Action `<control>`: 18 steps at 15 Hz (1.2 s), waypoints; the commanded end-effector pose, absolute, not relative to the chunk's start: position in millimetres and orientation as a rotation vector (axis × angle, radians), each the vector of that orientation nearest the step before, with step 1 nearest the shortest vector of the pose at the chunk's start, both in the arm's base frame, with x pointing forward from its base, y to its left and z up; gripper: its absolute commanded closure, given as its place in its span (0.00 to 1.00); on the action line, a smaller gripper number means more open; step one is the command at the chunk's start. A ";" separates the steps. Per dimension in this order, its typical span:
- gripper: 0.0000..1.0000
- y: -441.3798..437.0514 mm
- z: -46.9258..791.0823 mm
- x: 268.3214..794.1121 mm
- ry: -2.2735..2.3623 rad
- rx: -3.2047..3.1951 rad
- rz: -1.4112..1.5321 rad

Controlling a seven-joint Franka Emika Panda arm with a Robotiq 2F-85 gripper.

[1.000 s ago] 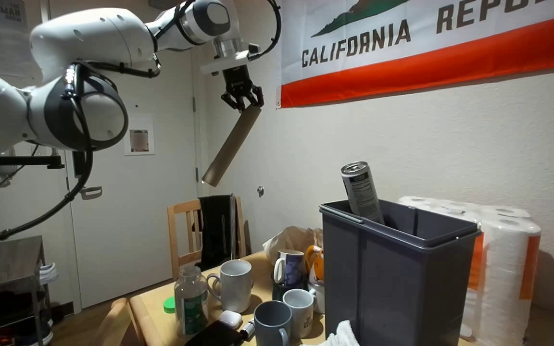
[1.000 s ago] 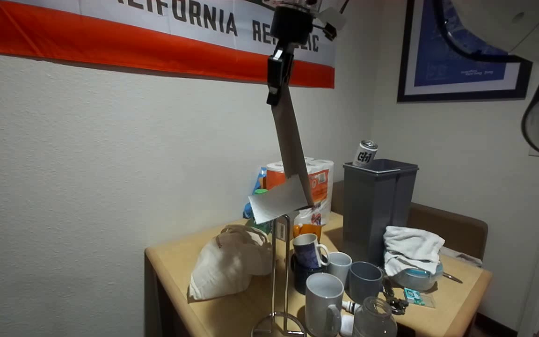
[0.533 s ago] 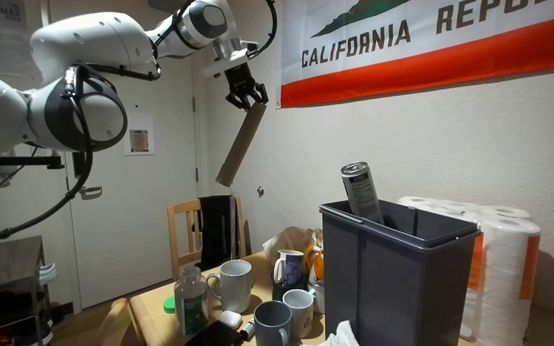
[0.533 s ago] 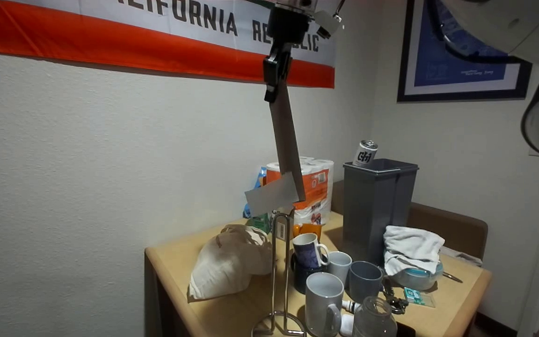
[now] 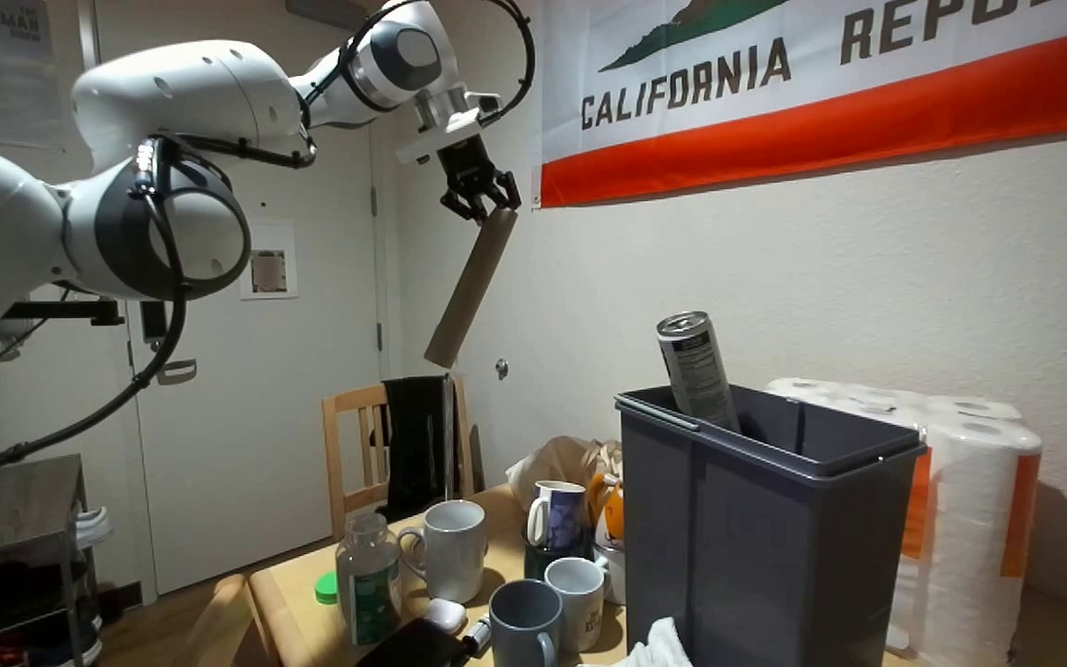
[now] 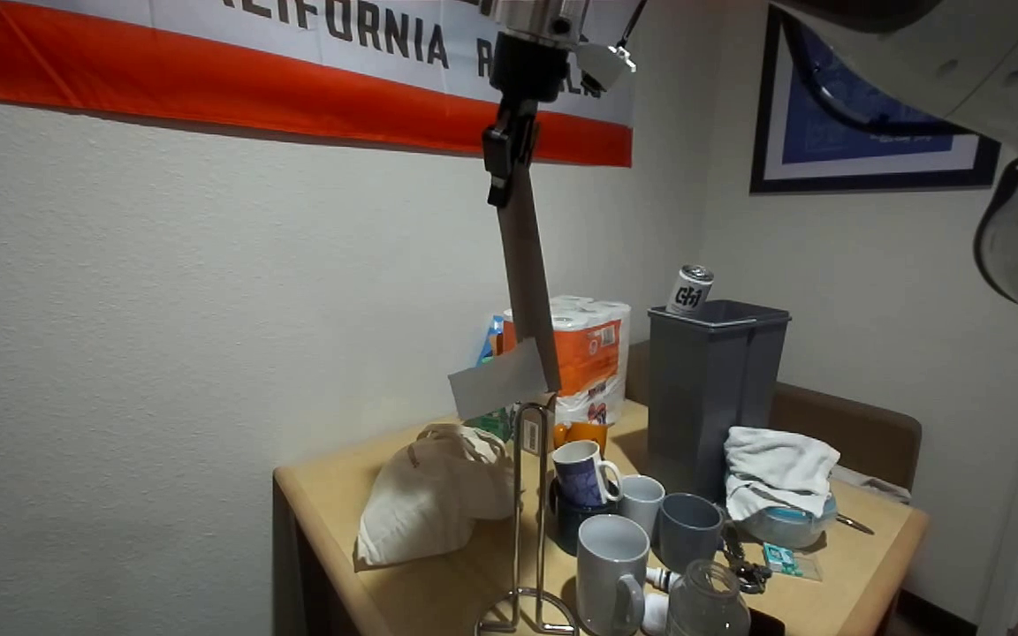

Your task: Remove the handle towel roll from the grey bin and place it on the silver stand

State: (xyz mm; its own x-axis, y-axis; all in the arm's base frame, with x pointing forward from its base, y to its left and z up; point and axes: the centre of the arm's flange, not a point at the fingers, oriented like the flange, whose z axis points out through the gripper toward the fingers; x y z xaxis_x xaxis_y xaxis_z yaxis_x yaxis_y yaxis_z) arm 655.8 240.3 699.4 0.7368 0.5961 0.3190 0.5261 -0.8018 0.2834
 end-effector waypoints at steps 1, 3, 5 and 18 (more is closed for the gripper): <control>0.99 241.1 679.2 641.0 0.850 2.730 0.611; 0.99 243.5 675.4 641.3 0.848 2.720 0.602; 0.99 246.1 672.4 641.1 0.842 2.715 0.597; 0.99 254.5 667.5 636.7 0.816 2.689 0.610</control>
State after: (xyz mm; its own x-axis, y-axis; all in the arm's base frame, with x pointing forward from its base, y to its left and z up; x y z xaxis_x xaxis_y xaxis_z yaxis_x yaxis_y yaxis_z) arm 659.4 259.6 683.9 0.7420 0.6004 0.2983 0.5066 -0.7935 0.3371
